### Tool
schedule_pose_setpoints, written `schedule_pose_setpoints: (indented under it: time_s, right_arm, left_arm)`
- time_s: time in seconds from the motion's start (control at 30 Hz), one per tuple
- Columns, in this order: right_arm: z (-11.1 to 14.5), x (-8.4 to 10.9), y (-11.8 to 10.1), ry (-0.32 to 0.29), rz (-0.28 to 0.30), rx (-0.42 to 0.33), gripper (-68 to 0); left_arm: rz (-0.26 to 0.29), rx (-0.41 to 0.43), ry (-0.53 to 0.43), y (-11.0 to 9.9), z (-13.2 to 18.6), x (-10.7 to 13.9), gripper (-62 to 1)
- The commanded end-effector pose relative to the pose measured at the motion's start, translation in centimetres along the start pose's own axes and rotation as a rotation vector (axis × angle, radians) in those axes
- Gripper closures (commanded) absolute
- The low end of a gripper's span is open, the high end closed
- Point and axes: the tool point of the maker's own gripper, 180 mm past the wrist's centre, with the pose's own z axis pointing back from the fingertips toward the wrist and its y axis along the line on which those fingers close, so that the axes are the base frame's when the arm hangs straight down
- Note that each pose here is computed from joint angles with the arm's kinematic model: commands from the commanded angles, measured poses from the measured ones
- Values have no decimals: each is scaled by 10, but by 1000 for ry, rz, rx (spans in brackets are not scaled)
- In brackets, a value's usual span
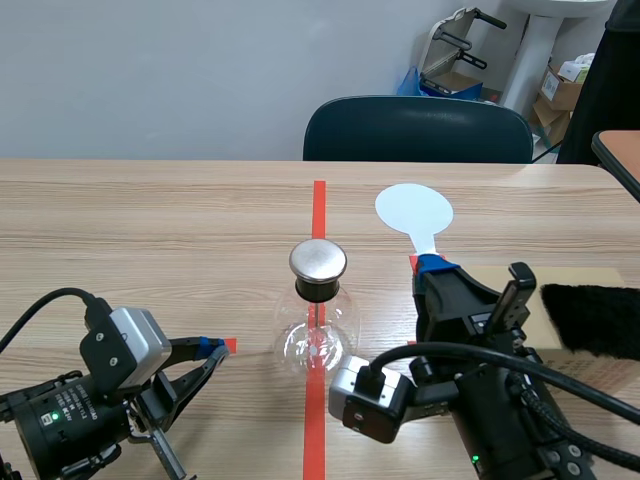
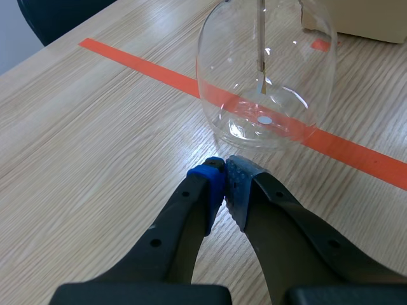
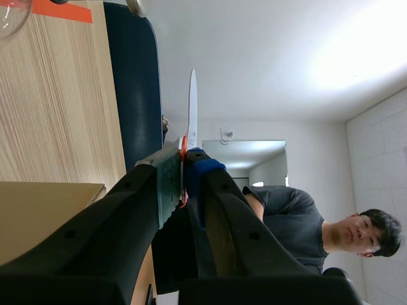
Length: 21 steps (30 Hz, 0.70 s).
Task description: Do the electroscope experiment
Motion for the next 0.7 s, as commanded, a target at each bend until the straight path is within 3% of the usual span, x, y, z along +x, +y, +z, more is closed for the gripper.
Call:
schedule_pose_setpoints:
  time_s: [0.0,0.67]
  right_arm:
    - [-4,-3,-8,4,4,-35,-17]
    - [-4,-3,-8,4,4,-35,-17]
  left_arm:
    - [-2,9,-33,3,-2,9,-26]
    - [-21,-3,-25,1,-2,8,-27]
